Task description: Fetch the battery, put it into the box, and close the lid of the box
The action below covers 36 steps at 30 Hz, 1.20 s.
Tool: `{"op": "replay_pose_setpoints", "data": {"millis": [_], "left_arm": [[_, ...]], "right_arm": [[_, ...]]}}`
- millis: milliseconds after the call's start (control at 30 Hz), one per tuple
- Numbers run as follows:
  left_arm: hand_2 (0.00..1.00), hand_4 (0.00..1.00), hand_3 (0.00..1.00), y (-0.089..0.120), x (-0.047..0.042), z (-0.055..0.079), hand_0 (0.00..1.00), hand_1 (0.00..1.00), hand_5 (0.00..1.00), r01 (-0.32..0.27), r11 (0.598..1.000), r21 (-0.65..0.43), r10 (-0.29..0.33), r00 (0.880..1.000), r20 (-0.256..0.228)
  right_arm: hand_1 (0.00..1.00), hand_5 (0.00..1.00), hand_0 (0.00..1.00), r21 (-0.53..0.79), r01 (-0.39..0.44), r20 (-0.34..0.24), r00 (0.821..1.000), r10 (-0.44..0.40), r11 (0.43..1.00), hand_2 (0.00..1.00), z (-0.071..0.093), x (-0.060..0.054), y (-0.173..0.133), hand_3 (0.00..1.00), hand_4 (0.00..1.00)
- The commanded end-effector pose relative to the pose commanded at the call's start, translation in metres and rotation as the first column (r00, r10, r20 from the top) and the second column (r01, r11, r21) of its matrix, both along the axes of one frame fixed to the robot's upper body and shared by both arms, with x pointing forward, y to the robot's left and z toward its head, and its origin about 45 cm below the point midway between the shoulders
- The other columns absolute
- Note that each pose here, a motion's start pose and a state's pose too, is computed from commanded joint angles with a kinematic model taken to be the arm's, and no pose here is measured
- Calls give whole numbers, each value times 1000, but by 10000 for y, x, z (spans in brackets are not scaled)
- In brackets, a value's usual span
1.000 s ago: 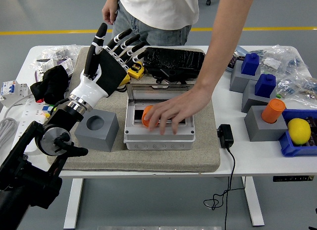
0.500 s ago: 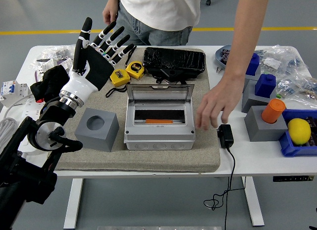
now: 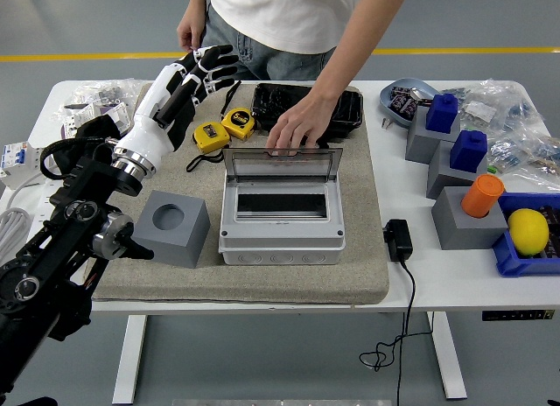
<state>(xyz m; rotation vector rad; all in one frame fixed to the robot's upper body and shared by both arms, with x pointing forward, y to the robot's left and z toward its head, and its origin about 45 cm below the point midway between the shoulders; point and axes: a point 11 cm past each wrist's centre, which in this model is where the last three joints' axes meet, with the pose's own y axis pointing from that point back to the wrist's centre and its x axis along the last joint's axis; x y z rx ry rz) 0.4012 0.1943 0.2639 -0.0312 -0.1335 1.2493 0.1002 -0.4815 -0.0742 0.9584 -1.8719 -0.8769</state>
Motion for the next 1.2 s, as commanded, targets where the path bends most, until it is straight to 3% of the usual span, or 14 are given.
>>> {"op": "replay_pose_setpoints", "data": {"millis": [167, 200, 433, 700, 900, 1200], "left_arm": [[900, 998, 782, -16, 22, 4, 998, 998, 998, -14, 977, 212, 1, 998, 62], [998, 998, 872, -27, 20, 1, 998, 998, 998, -12, 965, 262, -5, 998, 65], [998, 998, 863, -56, 7, -10, 998, 998, 998, -45, 846, 532, -35, 990, 139], [998, 998, 854, -91, -30, -10, 998, 998, 998, -128, 626, 769, -94, 967, 238], [998, 998, 825, -174, -106, 11, 998, 998, 998, -202, 426, 882, -182, 936, 302], [998, 998, 802, -300, -254, -91, 998, 998, 998, -153, 378, 913, -253, 931, 261]], "right_arm": [[572, 998, 670, -3, 0, 1, 1000, 0, 1000, 574, 4, 4, -7, 633, 998], [573, 998, 671, -3, 0, 0, 1000, 0, 1000, 574, 4, 1, -8, 634, 998], [573, 998, 671, -3, 3, 4, 1000, -3, 1000, 574, 7, 13, -9, 634, 998], [574, 998, 671, -2, 3, 5, 1000, -3, 1000, 574, 7, 24, -4, 633, 998], [572, 998, 671, -5, 6, 6, 1000, -6, 1000, 574, 12, 24, -15, 633, 998], [572, 998, 670, -3, 4, 5, 1000, -4, 1000, 574, 11, 30, -10, 633, 998]]}}
